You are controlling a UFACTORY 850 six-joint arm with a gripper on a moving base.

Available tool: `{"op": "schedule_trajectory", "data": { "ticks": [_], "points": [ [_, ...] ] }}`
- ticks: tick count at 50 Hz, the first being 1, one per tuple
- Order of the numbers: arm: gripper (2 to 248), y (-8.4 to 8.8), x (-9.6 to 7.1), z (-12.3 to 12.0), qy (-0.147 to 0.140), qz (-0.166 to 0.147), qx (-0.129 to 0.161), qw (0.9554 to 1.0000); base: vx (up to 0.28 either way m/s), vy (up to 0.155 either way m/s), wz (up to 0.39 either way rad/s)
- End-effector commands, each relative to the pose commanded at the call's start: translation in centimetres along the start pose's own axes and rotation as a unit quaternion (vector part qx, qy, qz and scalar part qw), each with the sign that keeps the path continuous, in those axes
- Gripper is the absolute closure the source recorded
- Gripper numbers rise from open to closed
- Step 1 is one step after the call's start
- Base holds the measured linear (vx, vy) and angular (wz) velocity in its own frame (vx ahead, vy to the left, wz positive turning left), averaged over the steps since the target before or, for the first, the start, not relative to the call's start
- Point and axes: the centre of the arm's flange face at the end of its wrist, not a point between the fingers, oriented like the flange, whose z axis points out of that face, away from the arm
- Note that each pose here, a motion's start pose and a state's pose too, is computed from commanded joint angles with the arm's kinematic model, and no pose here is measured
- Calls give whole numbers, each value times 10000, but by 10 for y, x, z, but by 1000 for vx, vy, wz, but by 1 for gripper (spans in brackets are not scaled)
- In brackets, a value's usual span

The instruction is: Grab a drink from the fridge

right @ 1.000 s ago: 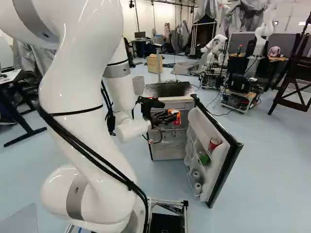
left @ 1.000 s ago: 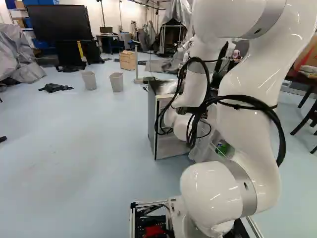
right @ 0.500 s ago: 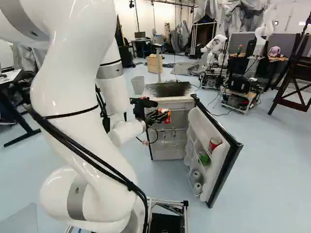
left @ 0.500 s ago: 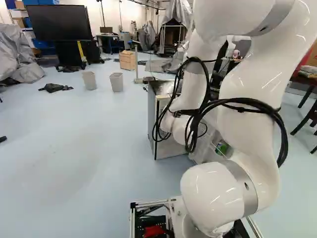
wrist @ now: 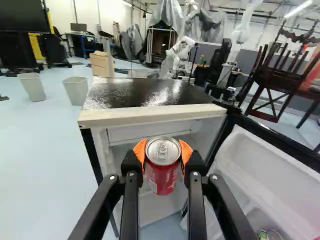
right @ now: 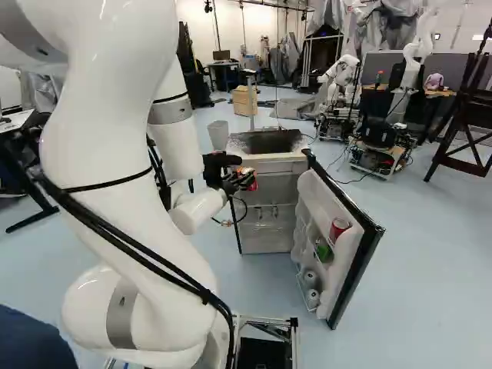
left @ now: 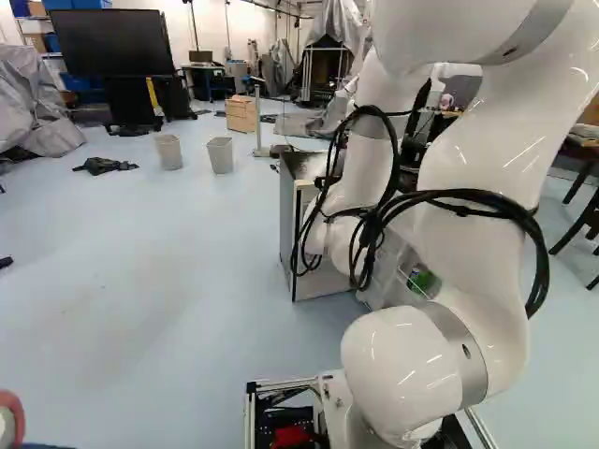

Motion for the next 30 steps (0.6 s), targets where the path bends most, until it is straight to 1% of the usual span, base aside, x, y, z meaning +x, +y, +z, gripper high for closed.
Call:
{"op": "schedule_trajectory", "data": {
  "ticks": [13,22,30],
  "points": [
    [157,-6,9,-4,0,-57,440,9990,0,0,0],
    [157,-10,14,-5,-28,-97,675,9977,0,0,0],
    [157,-12,20,-2,-58,-130,834,9964,0,0,0]
  ]
}}
